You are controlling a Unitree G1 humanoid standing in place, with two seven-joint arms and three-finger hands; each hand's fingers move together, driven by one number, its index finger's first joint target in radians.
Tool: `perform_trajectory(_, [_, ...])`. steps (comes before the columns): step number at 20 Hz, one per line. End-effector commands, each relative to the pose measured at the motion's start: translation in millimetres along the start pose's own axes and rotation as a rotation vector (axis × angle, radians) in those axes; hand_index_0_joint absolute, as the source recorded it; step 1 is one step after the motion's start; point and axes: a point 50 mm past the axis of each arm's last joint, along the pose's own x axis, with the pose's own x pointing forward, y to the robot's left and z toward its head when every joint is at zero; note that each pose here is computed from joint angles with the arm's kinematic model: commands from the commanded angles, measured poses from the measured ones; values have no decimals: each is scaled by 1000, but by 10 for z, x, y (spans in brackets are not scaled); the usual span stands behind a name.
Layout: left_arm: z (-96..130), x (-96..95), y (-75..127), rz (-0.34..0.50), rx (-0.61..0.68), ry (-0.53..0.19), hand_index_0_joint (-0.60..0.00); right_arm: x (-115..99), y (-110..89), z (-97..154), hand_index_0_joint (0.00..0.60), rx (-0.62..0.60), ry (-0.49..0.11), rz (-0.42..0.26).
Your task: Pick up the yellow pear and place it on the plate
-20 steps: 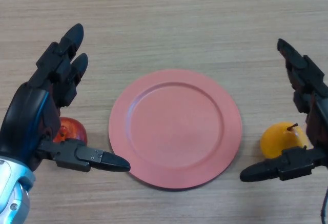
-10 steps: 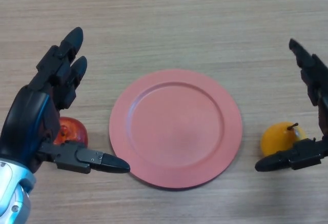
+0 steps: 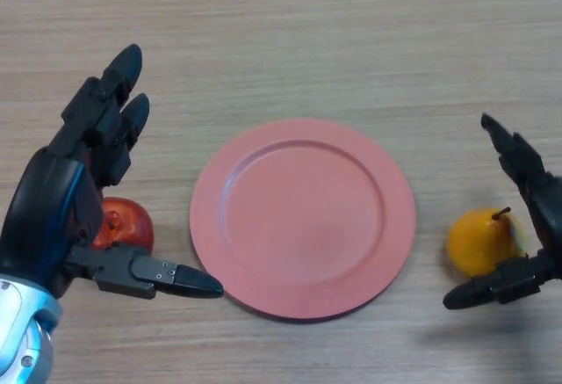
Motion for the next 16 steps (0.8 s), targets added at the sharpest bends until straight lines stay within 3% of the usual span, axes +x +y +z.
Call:
perform_trajectory(1, [291, -26, 84, 47, 78, -212, 0, 90, -282, 307, 0, -73, -229, -113])
perform_trajectory(3, [314, -34, 100, 54, 72, -219, 0, 109, -299, 259, 0, -73, -209, -117])
perform_trajectory(4, [315, -35, 102, 55, 71, -220, 0, 108, -302, 253, 98, -70, -203, -118])
perform_trajectory(7, [322, -49, 123, 69, 64, -227, 0, 137, -336, 152, 499, -132, -146, -162])
perform_trajectory(8, [317, -56, 132, 79, 66, -229, 0, 154, -359, 95, 582, -190, -118, -198])
perform_trajectory(14, [315, -59, 167, 99, 83, -236, 0, 144, -350, 92, 600, -159, -86, -203])
perform_trajectory(16, [318, -59, 164, 104, 85, -238, 0, 104, -294, 288, 600, 142, -78, -155])
